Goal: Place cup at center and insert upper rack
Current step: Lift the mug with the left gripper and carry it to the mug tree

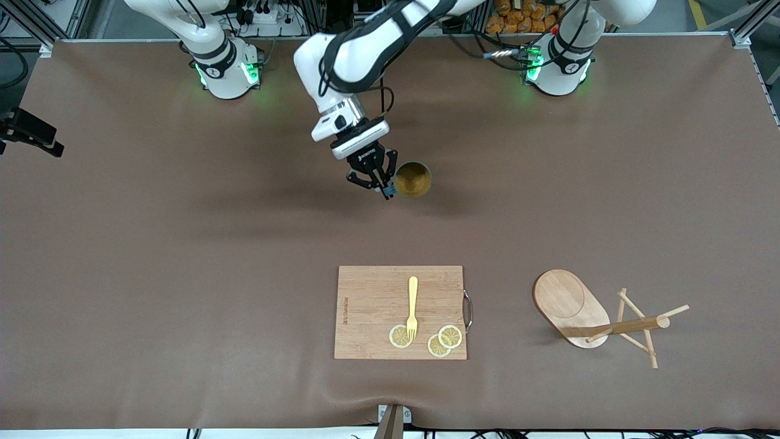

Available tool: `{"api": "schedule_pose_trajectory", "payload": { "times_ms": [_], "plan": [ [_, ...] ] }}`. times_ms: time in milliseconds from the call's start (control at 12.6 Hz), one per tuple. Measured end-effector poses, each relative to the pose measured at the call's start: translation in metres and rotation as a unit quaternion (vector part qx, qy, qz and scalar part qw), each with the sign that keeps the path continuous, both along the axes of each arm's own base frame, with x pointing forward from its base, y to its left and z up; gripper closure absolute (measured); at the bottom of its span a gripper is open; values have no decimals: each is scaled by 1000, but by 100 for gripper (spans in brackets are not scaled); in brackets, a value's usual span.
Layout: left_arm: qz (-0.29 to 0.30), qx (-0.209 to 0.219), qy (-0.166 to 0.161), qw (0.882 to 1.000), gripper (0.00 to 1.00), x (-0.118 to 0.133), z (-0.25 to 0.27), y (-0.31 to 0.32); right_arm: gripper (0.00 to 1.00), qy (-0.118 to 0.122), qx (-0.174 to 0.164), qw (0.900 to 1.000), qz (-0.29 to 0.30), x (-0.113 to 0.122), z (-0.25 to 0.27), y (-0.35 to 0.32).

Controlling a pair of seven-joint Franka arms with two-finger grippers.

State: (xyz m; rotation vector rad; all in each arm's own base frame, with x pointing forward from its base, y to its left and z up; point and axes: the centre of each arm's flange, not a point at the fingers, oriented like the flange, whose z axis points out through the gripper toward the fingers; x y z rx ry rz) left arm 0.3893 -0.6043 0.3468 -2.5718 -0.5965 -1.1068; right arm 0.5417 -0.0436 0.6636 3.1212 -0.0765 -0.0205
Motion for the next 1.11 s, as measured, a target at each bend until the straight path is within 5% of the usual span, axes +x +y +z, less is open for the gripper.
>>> {"api": "schedule_pose_trajectory", "payload": {
  "times_ms": [555, 1111],
  "plan": [
    [10, -106, 179, 978, 95, 96, 155, 119, 0, 0, 0, 1000, 0, 0, 0, 0],
    [13, -216, 279, 936, 95, 179, 197, 253, 0, 0, 0, 1000, 0, 0, 0, 0]
  ]
}}
